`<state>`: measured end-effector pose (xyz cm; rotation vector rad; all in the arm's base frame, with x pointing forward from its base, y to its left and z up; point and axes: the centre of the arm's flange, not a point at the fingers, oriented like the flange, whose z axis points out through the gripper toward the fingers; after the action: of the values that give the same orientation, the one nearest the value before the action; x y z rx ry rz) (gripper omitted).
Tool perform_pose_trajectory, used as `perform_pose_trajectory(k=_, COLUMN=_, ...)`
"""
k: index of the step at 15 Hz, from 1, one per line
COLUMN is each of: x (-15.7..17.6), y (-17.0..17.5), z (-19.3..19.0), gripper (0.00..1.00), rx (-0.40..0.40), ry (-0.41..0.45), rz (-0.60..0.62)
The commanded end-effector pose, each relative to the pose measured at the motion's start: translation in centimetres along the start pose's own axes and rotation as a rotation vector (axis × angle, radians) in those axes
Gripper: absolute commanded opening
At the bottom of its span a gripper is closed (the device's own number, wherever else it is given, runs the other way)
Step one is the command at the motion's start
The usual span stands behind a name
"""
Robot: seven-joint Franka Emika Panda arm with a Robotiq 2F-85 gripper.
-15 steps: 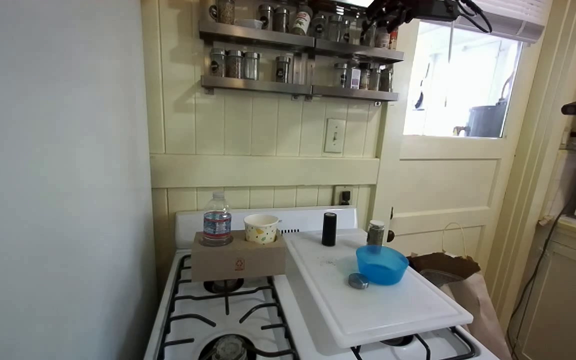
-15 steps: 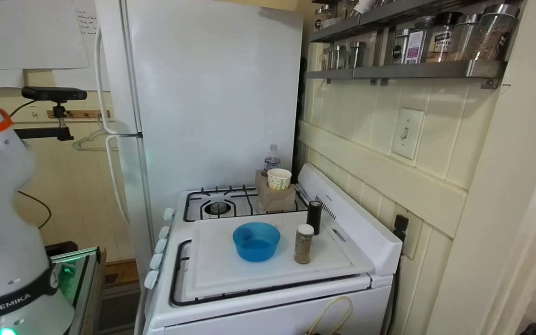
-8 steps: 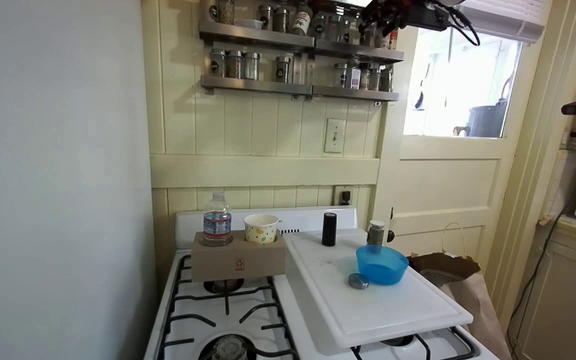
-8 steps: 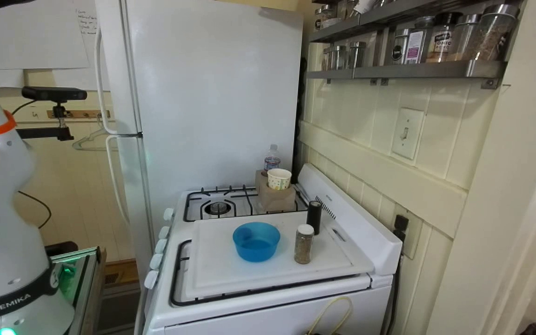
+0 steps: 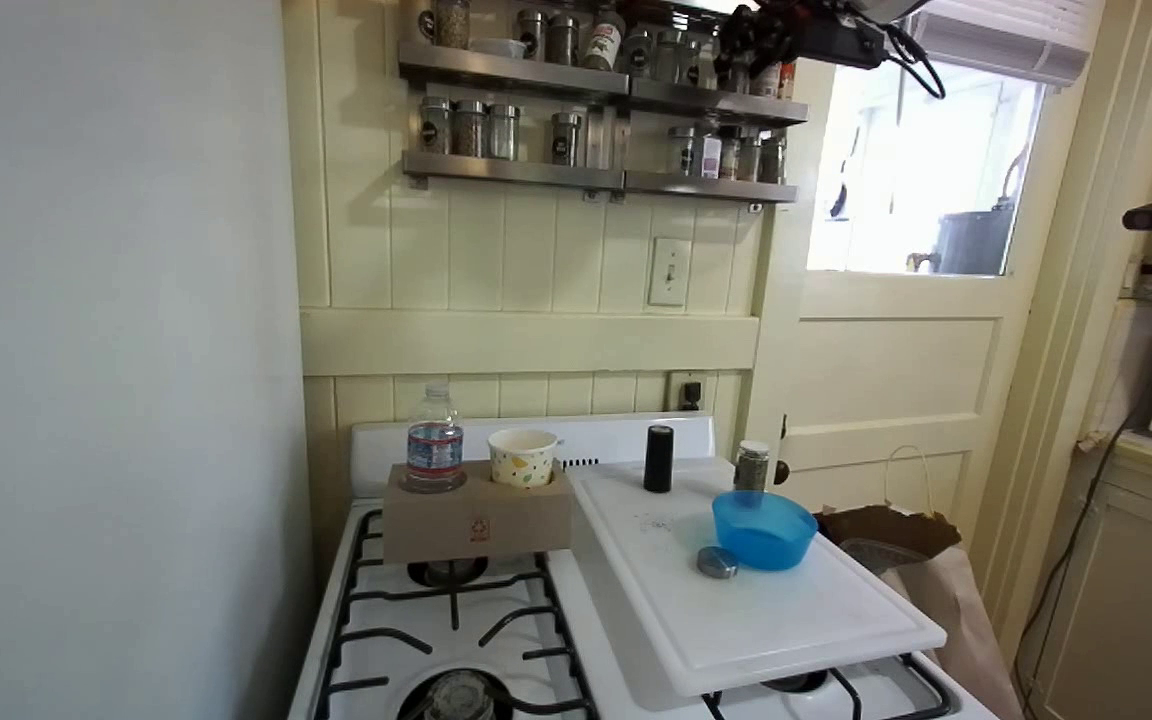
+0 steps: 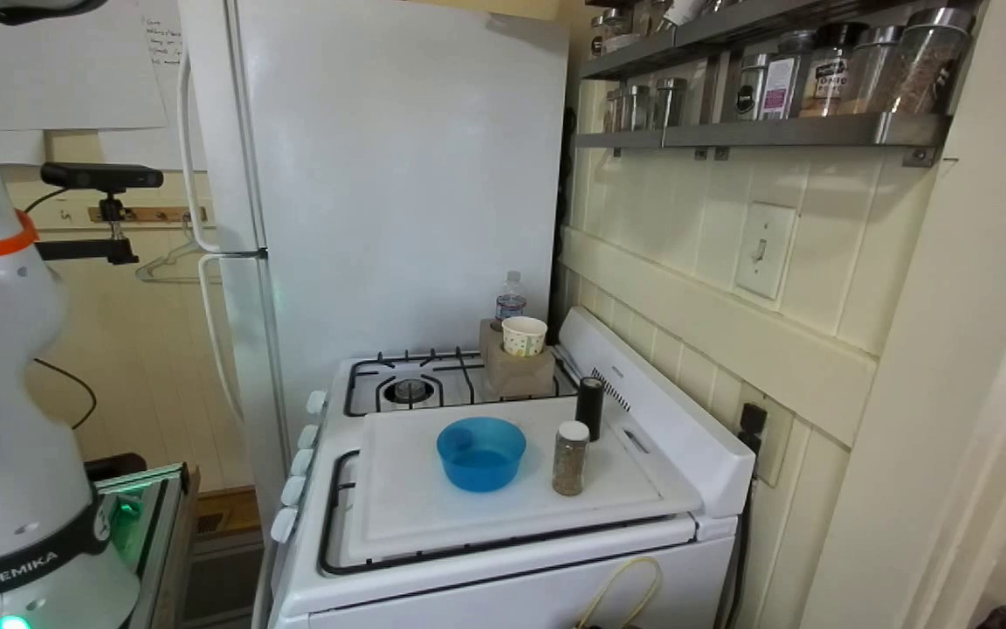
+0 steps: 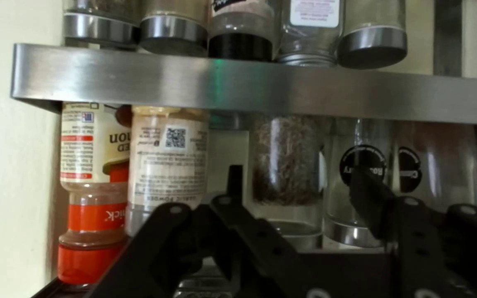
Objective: Pick up a spice bottle and shake it into the blue bowl
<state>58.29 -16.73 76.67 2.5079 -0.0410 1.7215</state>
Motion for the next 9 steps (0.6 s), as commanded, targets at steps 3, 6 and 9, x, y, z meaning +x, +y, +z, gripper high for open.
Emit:
perform_pose_trajectory(k=3, x=0.18, y=0.56, z=0.93, gripper=0.70, rx=-0.018, ry=0.033, rz=-0.001)
perform_pose_trajectory(k=6, x=0.04, y=0.67, z=1.04, gripper=0.42, rx=-0.021, ry=0.032, rz=-0.002)
perform_pose_trajectory(k=9, x=-0.02, y=0.63, z=0.96, gripper=0.23, rx=-0.020, ry=0.036, rz=-0.006)
